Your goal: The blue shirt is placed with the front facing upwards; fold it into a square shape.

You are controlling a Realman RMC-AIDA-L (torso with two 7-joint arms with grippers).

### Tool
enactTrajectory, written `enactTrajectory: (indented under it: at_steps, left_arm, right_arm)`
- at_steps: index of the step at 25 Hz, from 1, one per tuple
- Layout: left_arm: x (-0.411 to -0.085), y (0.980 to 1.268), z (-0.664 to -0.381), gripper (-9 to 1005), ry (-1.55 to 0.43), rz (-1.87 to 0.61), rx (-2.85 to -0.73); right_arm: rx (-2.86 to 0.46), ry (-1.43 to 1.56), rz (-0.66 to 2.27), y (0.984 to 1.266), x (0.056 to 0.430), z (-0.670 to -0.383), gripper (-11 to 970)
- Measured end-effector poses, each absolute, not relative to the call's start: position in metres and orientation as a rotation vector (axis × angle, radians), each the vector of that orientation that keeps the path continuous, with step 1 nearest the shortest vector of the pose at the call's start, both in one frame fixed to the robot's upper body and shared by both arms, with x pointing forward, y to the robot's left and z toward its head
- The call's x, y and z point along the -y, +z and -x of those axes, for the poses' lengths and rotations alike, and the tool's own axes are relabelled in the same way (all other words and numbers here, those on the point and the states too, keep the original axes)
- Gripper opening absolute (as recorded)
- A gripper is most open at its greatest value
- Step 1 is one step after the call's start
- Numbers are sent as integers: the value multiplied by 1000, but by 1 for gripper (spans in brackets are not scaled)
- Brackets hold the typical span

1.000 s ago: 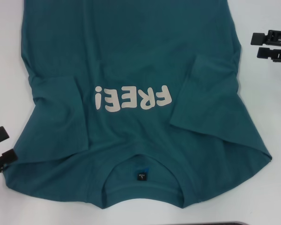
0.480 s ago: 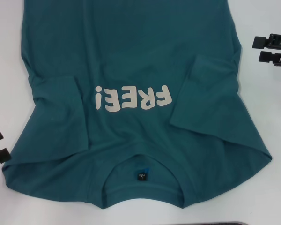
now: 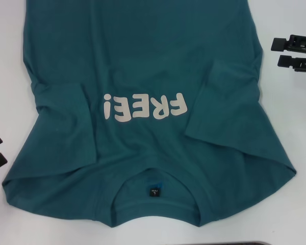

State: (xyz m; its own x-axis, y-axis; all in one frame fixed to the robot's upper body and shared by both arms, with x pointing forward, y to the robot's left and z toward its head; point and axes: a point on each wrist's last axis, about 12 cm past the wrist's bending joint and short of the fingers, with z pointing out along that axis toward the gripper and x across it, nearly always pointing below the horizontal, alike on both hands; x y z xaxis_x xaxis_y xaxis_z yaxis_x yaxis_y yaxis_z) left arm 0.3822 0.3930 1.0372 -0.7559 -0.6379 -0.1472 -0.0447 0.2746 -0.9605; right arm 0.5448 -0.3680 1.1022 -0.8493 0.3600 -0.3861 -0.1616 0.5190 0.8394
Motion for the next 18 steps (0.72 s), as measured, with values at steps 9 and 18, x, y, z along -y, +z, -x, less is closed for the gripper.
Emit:
enactTrajectory:
  at_steps: [9,18]
  left_arm:
    - [-391,1050,-384,856,-1617,511,-2062]
    - [-409,1053,-367,835,-1506,502,-2163]
  right_arm:
    - [-2232,1313,-159,1103,367,-546,829]
    - [-2244,1294,-150,1105,371,-546,829]
